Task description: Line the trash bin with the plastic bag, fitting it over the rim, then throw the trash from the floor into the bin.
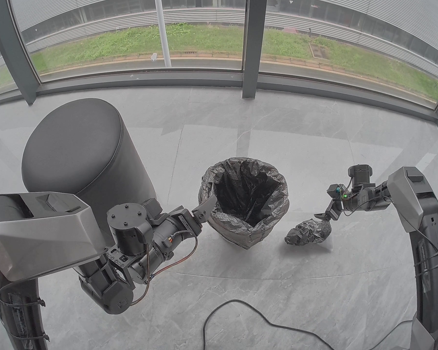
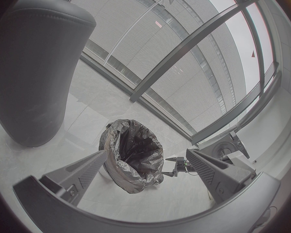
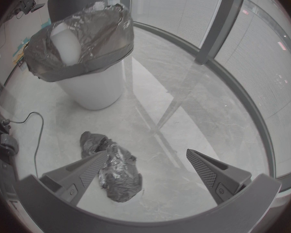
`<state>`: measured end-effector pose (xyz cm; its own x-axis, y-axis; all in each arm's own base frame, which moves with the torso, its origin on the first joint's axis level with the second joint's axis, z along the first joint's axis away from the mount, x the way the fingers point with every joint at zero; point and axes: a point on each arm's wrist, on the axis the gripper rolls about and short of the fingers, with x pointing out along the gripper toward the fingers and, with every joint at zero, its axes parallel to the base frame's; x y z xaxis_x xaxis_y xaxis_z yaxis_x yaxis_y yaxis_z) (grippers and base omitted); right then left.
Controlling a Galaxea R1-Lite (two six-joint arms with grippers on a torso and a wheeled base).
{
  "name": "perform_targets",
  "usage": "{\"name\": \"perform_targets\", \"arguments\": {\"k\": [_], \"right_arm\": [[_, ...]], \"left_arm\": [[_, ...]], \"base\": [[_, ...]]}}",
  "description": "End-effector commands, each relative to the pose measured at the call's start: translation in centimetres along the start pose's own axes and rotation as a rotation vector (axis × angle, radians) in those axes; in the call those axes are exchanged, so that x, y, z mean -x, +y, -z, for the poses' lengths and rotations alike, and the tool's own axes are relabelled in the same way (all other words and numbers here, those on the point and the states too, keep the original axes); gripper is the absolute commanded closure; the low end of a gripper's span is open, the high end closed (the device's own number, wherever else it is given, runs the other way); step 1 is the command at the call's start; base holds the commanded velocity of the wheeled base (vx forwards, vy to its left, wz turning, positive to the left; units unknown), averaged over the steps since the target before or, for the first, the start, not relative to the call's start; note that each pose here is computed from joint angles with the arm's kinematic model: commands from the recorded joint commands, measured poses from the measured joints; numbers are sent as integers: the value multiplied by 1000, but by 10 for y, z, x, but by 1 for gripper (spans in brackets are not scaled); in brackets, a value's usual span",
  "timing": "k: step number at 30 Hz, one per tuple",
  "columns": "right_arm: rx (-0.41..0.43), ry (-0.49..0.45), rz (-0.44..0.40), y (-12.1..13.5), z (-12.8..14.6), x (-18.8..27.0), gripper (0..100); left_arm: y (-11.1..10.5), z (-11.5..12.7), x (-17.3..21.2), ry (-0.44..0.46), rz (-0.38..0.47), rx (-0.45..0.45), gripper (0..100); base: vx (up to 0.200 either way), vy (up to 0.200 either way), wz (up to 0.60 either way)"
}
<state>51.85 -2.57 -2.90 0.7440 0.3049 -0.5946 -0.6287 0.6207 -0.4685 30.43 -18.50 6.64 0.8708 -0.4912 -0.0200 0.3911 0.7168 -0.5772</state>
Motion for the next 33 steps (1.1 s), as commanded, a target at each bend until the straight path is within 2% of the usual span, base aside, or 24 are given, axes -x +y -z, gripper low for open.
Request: {"name": "perform_targets", "arguments": {"k": [1,6,9,12,16,21,24,28,29,33], "right_arm": [[39,88,-203,24,32,-32,0],[92,134,-464,65,68,-42,0],[94,147,-514,81,83,-50,0],[45,197,-593,117,119,-67,0],[33,215,-601,121,124,-68,0],[4,264,-568,119,125,-69,0],[1,256,-547,117,125,-70,0],[-53,253,-525,113,127,-69,0],[-66,252,-528,112,129,-68,100],[-123,259,-539,113,129,-68,100]], "left_arm": [[10,11,-4,26,-27,-1,0],[15,15,-5,37,-41,-1,0],[15,17,-6,41,-42,-3,0],[16,17,-7,38,-44,-3,0],[16,17,-7,39,-46,-3,0],[16,22,-8,49,-44,-4,0],[15,25,-8,58,-43,-6,0],[12,28,-9,65,-33,-6,0],[11,29,-9,68,-31,-7,0],[11,32,-9,74,-31,-8,0]], "base": [[0,0,0],[0,0,0],[0,0,0],[0,0,0],[0,0,0],[0,0,0],[0,0,0],[0,0,0],[0,0,0],[0,0,0]]}}
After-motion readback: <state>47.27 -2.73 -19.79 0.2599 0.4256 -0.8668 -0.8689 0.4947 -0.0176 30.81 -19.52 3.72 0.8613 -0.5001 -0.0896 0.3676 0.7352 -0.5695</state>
